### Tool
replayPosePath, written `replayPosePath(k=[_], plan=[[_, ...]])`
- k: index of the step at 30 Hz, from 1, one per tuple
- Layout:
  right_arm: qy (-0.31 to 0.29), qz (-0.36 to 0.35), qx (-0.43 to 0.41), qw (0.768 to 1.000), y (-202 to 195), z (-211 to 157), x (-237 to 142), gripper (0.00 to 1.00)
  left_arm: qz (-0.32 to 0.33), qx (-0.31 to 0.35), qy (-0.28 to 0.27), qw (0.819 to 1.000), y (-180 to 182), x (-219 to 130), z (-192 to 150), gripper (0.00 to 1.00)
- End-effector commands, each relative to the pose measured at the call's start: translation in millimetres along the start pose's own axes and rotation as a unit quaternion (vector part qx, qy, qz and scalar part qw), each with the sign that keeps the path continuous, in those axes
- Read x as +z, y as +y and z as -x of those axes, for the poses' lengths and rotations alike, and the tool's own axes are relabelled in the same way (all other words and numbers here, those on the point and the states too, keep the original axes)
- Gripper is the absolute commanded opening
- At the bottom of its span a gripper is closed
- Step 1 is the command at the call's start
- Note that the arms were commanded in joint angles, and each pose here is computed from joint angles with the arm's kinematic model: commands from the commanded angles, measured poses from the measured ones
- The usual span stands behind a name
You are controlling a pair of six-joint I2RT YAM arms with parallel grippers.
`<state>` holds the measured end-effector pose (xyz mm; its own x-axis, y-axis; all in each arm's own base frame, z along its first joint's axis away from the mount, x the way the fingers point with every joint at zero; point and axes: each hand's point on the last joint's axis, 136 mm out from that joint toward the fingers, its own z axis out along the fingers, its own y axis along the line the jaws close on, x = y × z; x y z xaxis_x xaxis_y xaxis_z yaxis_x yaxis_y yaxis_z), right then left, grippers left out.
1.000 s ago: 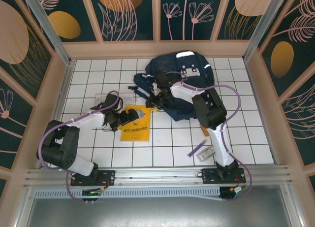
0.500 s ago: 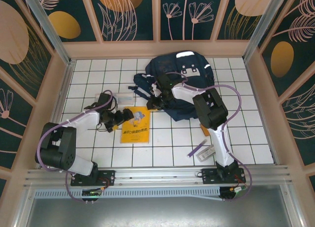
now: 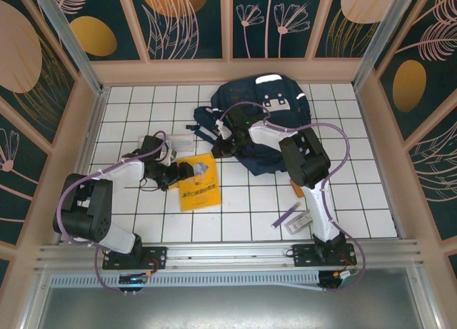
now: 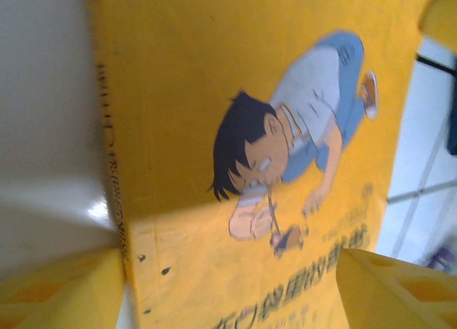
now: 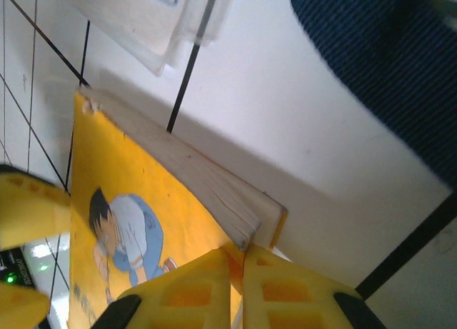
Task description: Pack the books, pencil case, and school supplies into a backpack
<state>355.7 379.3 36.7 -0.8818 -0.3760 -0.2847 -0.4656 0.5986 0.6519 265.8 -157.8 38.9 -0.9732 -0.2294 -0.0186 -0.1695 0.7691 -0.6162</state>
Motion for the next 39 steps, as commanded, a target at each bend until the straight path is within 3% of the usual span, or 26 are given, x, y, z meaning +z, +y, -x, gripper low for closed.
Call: replayPosePath(k=[1, 5, 8, 14, 24, 27, 29, 32, 36, 39], plan=[[0.008, 0.037, -0.033, 0.999, 17, -2, 8, 0.07, -0.139, 0.073, -0.005, 0.988, -68, -19, 9, 0.66], [0.004, 0.043, -0.032, 0.999, 17, -2, 5, 0.03, -0.137, 0.077, -0.027, 0.987, -73, -26, 14, 0.59], [0.002, 0.048, -0.028, 0.998, 16, -3, 4, 0.03, -0.138, 0.066, -0.037, 0.987, -72, -26, 16, 0.45], [-0.007, 0.055, -0.033, 0.998, 19, -1, -2, 0.02, -0.134, 0.031, -0.064, 0.988, -68, -22, 30, 0.4], [-0.011, 0.05, -0.026, 0.998, 14, -4, -4, 0.03, -0.072, -0.077, -0.102, 0.989, -28, -2, 43, 0.47], [-0.021, 0.027, -0.022, 0.999, 9, -2, -7, 0.15, 0.015, -0.099, -0.122, 0.987, 2, -6, 43, 0.56], [-0.031, -0.003, -0.018, 0.999, 6, 0, -13, 0.21, 0.077, -0.117, -0.131, 0.981, 25, -11, 40, 0.57], [-0.028, -0.045, 0.008, 0.999, 6, -3, -27, 0.31, 0.123, -0.146, -0.117, 0.975, 46, -10, 27, 0.61], [-0.01, -0.05, 0.015, 0.999, 20, -25, -39, 0.36, 0.109, -0.155, -0.097, 0.977, 46, -6, 14, 0.67], [0.02, -0.065, 0.01, 0.998, 20, -47, -35, 0.37, 0.028, -0.137, -0.068, 0.988, 22, 7, 8, 0.68]])
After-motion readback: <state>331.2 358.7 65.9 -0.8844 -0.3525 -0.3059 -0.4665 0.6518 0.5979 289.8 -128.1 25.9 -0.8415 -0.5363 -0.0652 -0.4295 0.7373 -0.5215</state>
